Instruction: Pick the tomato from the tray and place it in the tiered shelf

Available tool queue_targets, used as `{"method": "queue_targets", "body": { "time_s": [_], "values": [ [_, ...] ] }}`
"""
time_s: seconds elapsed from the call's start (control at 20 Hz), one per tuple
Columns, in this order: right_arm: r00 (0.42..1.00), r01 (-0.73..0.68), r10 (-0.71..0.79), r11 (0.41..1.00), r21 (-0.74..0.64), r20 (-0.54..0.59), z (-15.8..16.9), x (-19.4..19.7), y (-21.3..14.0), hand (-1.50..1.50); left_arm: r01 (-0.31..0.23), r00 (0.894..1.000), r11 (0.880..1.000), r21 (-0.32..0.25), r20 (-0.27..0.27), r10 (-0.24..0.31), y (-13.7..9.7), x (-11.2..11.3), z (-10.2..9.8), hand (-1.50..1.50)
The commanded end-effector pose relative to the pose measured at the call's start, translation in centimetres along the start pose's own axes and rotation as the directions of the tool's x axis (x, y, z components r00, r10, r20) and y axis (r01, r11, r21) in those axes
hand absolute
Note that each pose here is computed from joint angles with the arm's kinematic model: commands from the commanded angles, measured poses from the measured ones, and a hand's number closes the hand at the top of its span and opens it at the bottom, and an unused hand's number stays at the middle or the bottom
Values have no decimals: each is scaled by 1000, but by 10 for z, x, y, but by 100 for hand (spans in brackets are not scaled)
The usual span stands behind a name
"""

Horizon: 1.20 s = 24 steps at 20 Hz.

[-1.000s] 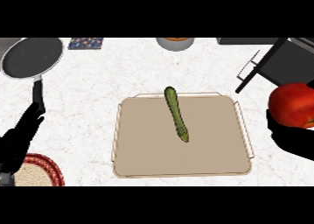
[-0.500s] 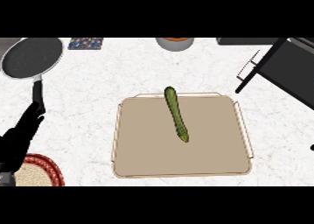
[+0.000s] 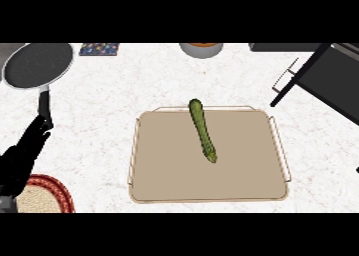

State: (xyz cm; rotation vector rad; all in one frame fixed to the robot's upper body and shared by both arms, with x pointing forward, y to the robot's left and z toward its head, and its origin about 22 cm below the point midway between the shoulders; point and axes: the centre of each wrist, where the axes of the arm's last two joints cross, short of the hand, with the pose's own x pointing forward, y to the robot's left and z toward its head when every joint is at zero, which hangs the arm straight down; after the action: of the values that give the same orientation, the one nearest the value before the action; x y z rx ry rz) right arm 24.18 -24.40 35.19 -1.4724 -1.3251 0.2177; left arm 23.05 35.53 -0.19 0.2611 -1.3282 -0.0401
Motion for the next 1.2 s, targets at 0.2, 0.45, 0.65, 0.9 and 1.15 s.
{"method": "queue_targets", "body": {
  "time_s": [0.2,0.45,0.65,0.9,1.15],
  "values": [
    [974,-150,153,988,31,-169,-40,-3,1,150,12,1000,1000,6,5,-12,5,1,-6,0],
    [962,-210,210,978,19,-177,-72,-44,13,150,-2,1000,1000,-3,7,2,3,-3,4,0],
    [965,-173,173,985,18,-197,-80,-49,39,150,6,1000,1000,-17,6,-6,4,8,7,0],
    [964,-91,92,996,13,-250,-109,-73,50,150,-12,1000,1000,-6,11,12,5,1,-13,0],
    [921,-86,65,996,-38,-385,-115,-97,55,150,2,1000,1000,-4,-3,-2,-8,2,-9,0]
  ]
}}
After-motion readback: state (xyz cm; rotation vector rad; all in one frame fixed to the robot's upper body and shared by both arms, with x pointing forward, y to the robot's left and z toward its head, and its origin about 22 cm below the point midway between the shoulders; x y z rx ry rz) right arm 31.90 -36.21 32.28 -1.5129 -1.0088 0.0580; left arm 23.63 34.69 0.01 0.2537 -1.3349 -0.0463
